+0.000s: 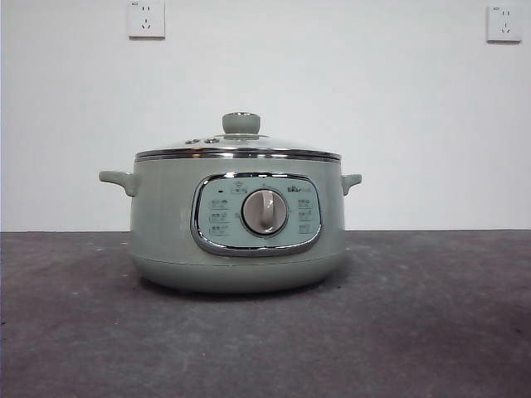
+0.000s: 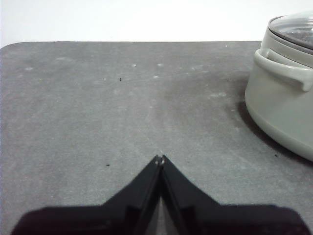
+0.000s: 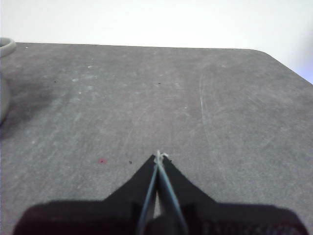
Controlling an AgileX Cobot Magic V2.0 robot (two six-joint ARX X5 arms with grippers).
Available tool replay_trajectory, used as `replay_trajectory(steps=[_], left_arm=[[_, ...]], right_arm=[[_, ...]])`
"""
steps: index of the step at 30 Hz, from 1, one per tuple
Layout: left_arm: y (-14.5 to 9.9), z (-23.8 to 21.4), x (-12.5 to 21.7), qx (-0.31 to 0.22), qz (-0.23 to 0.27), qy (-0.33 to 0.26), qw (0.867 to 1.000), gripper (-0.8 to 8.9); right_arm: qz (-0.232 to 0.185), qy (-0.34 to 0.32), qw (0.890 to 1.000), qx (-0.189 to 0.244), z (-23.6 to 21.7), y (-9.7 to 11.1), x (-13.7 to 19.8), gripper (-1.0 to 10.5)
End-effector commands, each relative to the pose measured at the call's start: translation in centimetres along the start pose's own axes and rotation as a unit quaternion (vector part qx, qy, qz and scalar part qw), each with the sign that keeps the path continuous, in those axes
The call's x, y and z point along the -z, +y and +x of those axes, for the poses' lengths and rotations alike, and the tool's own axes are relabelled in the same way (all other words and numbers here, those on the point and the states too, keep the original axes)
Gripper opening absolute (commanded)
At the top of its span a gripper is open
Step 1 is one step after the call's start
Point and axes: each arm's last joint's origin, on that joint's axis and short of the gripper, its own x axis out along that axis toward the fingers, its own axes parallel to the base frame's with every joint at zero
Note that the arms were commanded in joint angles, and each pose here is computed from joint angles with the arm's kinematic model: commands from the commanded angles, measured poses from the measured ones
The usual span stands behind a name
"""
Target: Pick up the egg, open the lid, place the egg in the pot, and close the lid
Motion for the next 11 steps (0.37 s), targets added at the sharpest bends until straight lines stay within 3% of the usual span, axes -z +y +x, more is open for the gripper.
replay_trajectory(steps=[1,11], left_arm=[[0.04,0.10,0.30,0.000,-0.003,0.003,1.000,-0.04],[-0.31,-0.05,0.05,0.015,0.003,-0.014,1.000,-0.04]], right_arm=[[0.003,0.002,1.000,0.000,0.07,0.01,0.23,0.0],[0.003,0.002,1.000,0.000,0.07,0.02,0.24,0.0]])
